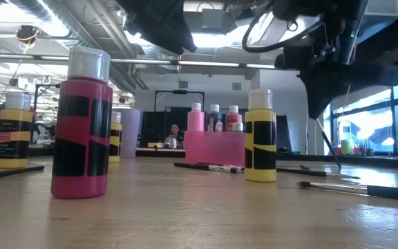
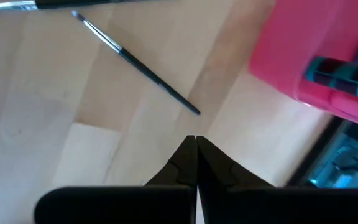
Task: Pick & Place Paint Supplies
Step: Put the black paint brush into the purple cup
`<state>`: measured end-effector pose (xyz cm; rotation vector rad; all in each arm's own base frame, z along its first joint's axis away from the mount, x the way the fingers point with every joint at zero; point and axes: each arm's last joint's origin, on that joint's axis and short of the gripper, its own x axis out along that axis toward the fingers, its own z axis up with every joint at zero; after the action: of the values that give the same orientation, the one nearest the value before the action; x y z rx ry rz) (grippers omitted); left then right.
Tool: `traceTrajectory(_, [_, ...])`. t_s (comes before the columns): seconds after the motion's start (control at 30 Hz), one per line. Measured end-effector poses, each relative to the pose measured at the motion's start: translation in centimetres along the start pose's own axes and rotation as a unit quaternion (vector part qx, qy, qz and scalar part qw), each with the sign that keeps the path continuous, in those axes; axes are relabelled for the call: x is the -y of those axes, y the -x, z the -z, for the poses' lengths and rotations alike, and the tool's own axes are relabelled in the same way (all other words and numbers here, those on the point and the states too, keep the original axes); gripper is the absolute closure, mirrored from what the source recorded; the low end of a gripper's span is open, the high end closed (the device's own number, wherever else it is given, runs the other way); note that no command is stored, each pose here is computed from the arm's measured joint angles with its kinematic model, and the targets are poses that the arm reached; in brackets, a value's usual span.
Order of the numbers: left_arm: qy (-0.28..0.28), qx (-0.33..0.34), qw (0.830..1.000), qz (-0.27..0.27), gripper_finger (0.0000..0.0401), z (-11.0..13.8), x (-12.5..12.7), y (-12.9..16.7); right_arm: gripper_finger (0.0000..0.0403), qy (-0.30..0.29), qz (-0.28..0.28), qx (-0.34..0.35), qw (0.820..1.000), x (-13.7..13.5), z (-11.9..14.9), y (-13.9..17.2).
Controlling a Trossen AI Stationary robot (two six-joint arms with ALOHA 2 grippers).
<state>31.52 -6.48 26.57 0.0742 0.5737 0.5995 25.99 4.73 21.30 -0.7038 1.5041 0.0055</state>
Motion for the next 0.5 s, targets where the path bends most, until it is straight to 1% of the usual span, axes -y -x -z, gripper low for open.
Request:
traceTrajectory(0.17, [-0.003, 0.001, 1.000, 0.002, 0.0148, 0.1, 0.2, 0.2, 0.0403, -0.008, 0.024, -0.007, 1.000, 0.1, 0.1, 1.2])
traceTrajectory(0.5, [-0.010, 0.007, 1.000, -0.001, 0.0148, 0.3, 0.6, 0.5, 0.0403, -0.027, 0.080, 0.014, 0.996, 0.6, 0.4, 4.4])
